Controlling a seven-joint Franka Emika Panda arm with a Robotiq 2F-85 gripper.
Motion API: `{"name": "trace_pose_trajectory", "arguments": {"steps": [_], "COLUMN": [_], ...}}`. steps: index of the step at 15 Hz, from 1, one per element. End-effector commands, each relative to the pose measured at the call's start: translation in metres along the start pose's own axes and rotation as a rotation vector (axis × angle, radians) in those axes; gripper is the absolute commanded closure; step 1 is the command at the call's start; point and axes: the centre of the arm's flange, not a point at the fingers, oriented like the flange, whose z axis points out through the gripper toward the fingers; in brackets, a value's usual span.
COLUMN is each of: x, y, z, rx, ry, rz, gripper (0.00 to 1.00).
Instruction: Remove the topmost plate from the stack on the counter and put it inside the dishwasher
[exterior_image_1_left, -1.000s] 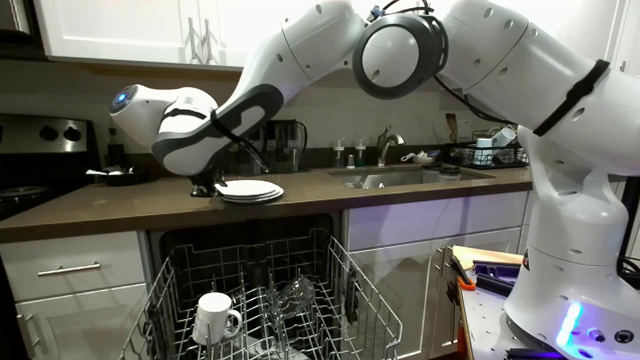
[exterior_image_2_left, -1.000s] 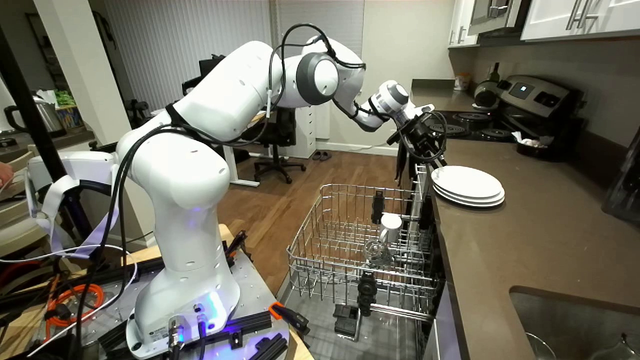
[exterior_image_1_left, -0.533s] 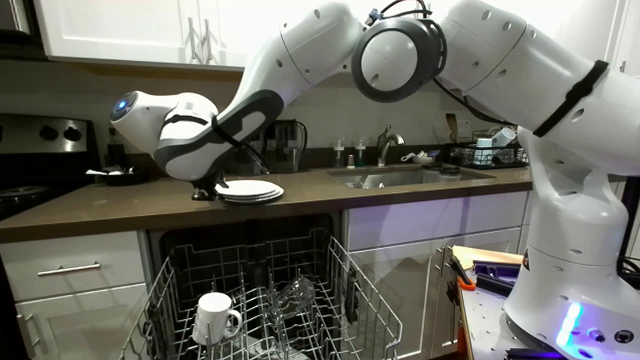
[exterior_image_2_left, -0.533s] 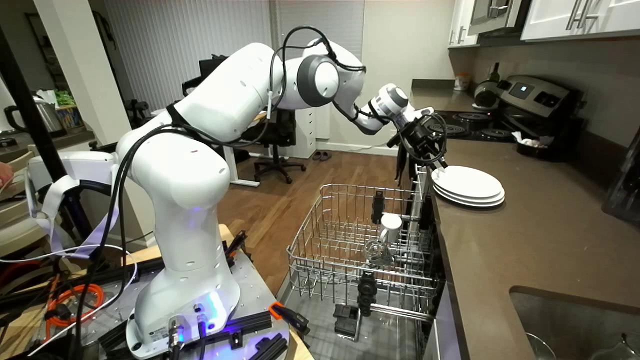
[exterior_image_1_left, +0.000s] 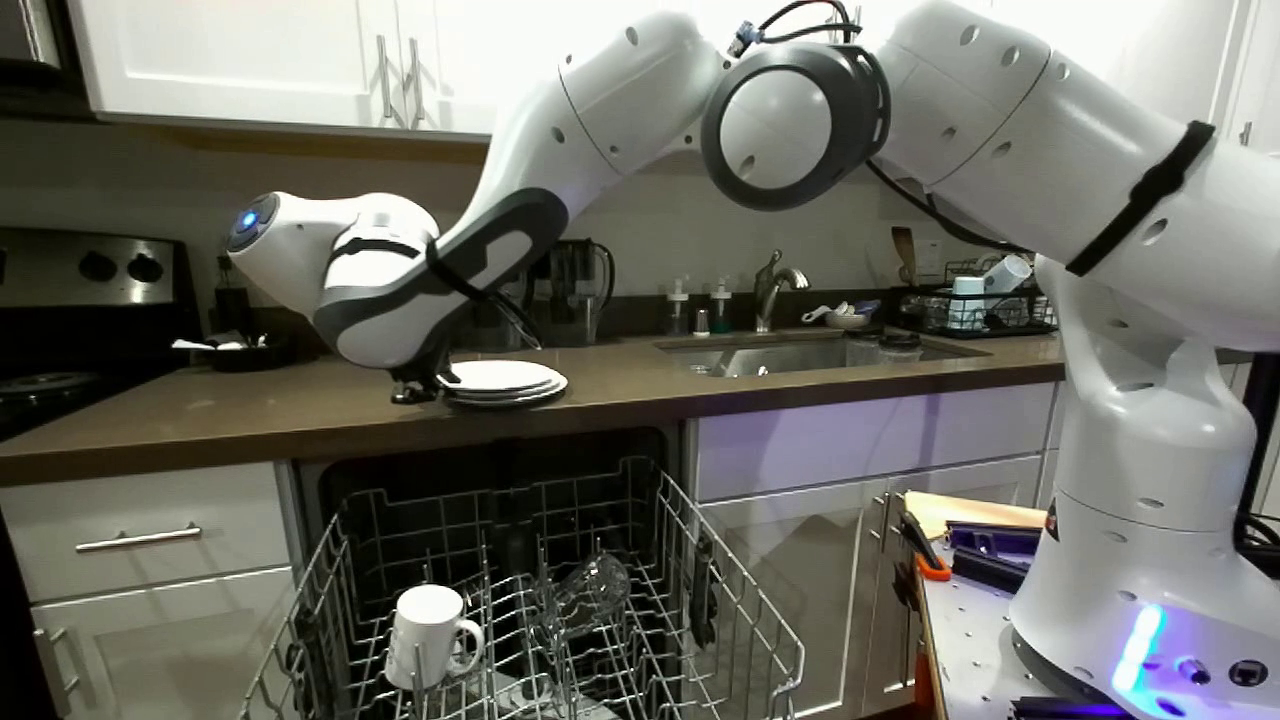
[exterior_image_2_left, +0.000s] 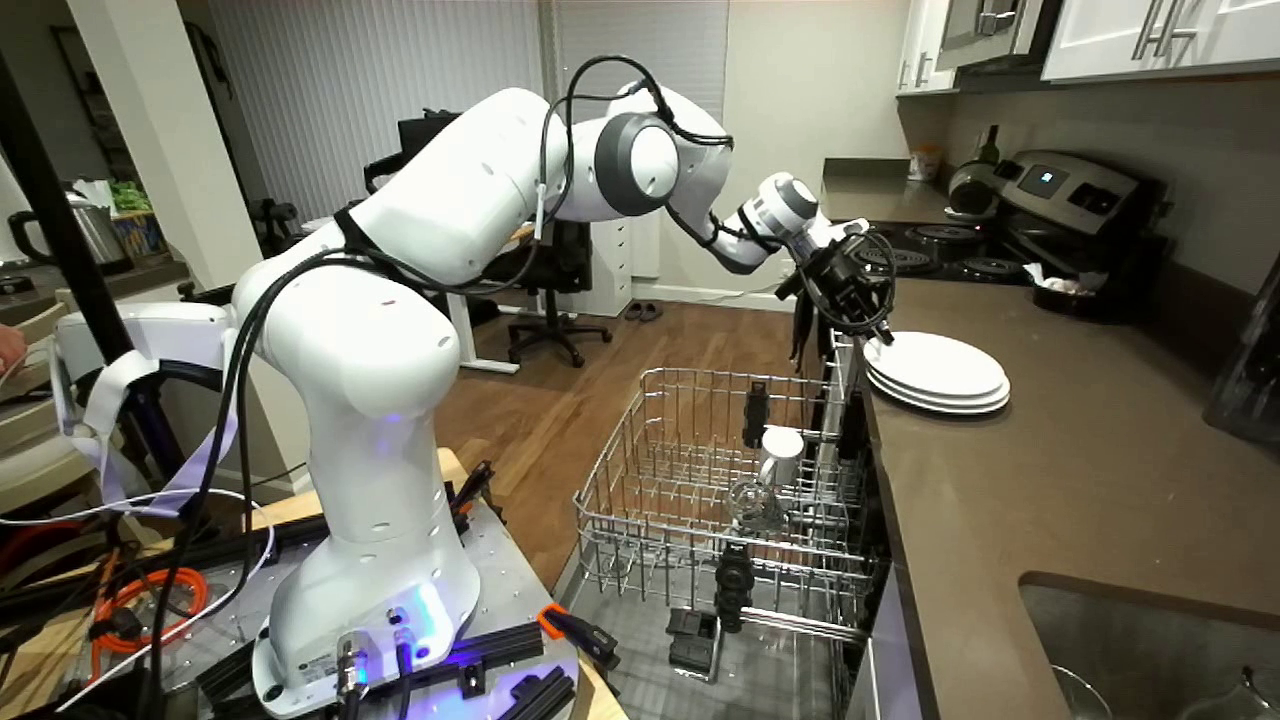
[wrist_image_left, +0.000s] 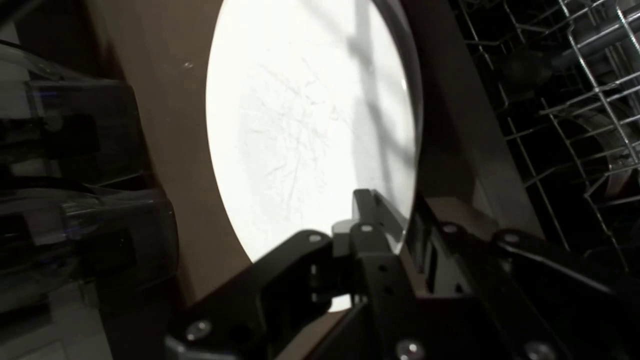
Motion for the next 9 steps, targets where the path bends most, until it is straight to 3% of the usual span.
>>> {"name": "trace_pose_trajectory", "arguments": {"steps": [1,2,9], "x": [-0.005,-0.006,-0.011], "y": [0.002,0.003,0.003], "z": [0.0,-0.001,-0.01], "rx": [-0.051,-0.064,-0.123], "ry": [0.004,0.009,0.03], "rz": [0.021,0.03,0.064], "gripper": [0.98,0.93,0.93]}}
